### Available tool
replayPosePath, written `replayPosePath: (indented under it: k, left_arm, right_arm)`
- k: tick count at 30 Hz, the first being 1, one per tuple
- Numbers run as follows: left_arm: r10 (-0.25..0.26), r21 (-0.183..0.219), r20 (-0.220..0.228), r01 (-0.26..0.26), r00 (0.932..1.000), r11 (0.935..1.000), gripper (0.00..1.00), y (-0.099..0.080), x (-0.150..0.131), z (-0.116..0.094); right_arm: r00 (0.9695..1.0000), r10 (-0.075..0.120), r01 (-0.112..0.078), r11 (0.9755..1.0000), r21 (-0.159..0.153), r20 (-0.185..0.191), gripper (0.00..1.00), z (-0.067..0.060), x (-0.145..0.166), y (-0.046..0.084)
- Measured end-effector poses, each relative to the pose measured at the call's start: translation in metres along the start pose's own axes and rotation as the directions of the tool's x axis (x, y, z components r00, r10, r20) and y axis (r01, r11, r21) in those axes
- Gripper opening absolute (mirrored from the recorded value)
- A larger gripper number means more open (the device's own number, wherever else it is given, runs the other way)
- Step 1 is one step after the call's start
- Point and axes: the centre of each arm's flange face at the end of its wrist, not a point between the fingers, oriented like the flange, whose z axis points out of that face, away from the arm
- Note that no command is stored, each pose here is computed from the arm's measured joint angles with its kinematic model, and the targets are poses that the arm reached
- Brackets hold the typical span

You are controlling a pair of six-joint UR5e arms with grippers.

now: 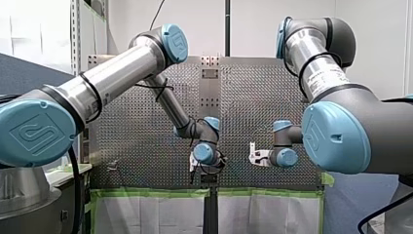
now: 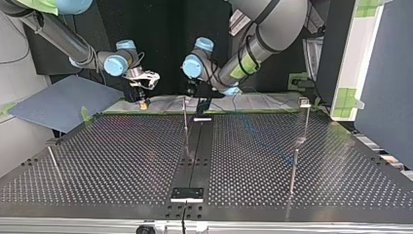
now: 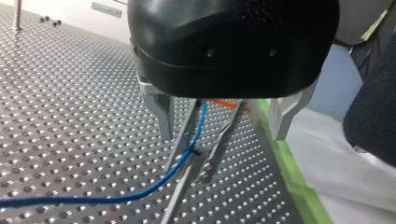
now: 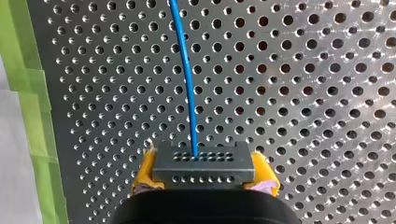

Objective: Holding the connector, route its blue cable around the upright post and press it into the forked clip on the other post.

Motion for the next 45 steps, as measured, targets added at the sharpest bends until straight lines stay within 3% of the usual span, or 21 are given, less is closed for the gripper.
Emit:
replayPosePath:
  k: [7, 45]
  left_arm:
    - [0.01, 0.0, -0.028, -0.01, 0.9996, 1.0, 1.0, 0.002, 0.013, -0.01]
    - [0.012, -0.009, -0.002, -0.012, 0.9999, 0.9999, 1.0, -0.008, -0.002, -0.017]
  right_arm:
    - [1.0, 0.0, 0.0, 1.0, 0.0, 0.001, 0.0, 0.0, -0.001, 0.0]
    - [1.0, 0.005, -0.005, 1.0, 0.0, 0.005, 0.0, 0.0, -0.003, 0.001]
